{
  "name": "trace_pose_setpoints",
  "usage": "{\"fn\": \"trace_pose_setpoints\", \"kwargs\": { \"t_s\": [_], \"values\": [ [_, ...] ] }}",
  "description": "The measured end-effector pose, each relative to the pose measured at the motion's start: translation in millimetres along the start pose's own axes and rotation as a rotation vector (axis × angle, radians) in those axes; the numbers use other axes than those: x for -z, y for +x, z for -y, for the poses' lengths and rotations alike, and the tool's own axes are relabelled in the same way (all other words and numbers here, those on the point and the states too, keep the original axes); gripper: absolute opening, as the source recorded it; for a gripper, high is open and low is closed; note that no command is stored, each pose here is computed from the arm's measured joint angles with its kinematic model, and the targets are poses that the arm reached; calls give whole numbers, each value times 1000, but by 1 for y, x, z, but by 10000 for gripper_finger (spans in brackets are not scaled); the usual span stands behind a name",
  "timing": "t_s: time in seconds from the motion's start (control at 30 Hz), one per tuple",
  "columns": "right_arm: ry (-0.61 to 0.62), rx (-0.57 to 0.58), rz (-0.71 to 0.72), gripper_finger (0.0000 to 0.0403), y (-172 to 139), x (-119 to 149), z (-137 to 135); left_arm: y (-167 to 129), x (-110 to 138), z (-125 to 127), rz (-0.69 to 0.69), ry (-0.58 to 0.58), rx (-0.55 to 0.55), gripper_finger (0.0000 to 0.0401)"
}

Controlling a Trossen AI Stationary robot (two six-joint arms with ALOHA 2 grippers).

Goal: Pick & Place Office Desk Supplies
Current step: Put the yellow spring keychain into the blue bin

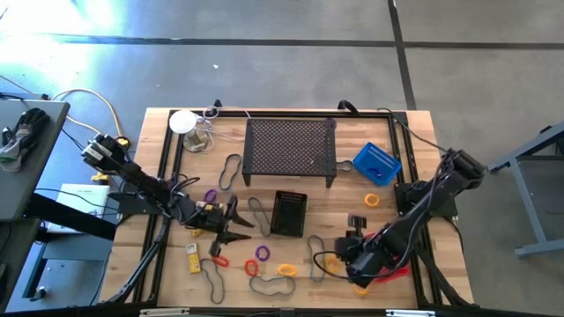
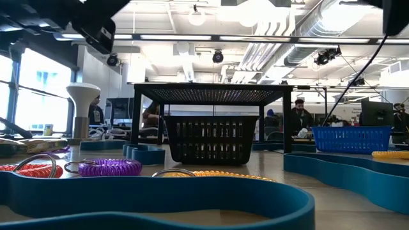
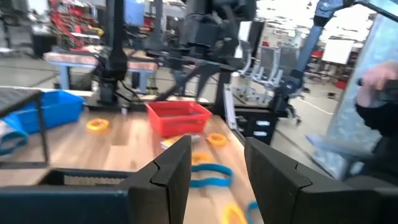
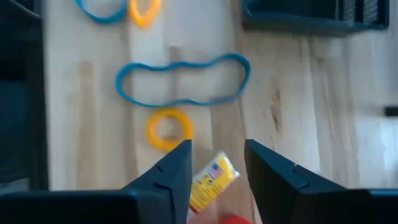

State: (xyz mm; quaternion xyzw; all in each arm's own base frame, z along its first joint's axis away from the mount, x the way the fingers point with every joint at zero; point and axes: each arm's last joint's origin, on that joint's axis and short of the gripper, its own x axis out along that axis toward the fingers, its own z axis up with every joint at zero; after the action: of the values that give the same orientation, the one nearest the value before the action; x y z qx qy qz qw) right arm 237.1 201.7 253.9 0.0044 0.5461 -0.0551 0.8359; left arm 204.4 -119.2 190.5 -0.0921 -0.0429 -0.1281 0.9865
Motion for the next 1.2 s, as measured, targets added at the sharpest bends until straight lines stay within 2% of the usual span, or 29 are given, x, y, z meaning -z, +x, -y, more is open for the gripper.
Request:
{"fn": "trace_pose_setpoints", "kwargs": {
  "t_s": [0.13, 0.23, 0.4, 0.83, 0.97, 1.2],
  "values": [
    [-65, 32, -20, 178, 13, -2, -2, -2, 1, 8, -5, 42, 39, 145],
    [-189, 33, -15, 207, 22, -5, -5, -3, 1, 10, -6, 78, 52, 145],
    [-244, 0, -63, 236, 32, -6, -8, -3, 2, 10, -8, 48, 50, 145],
    [-231, 11, -139, 235, 58, -7, -11, -3, 2, 10, -10, 56, 49, 145],
    [-267, 23, -98, 235, 62, -9, -12, -3, 2, 10, -12, 56, 49, 145],
    [-242, -7, -81, 235, 79, 0, -11, -3, 2, 10, -16, 25, 48, 145]
  ]
}}
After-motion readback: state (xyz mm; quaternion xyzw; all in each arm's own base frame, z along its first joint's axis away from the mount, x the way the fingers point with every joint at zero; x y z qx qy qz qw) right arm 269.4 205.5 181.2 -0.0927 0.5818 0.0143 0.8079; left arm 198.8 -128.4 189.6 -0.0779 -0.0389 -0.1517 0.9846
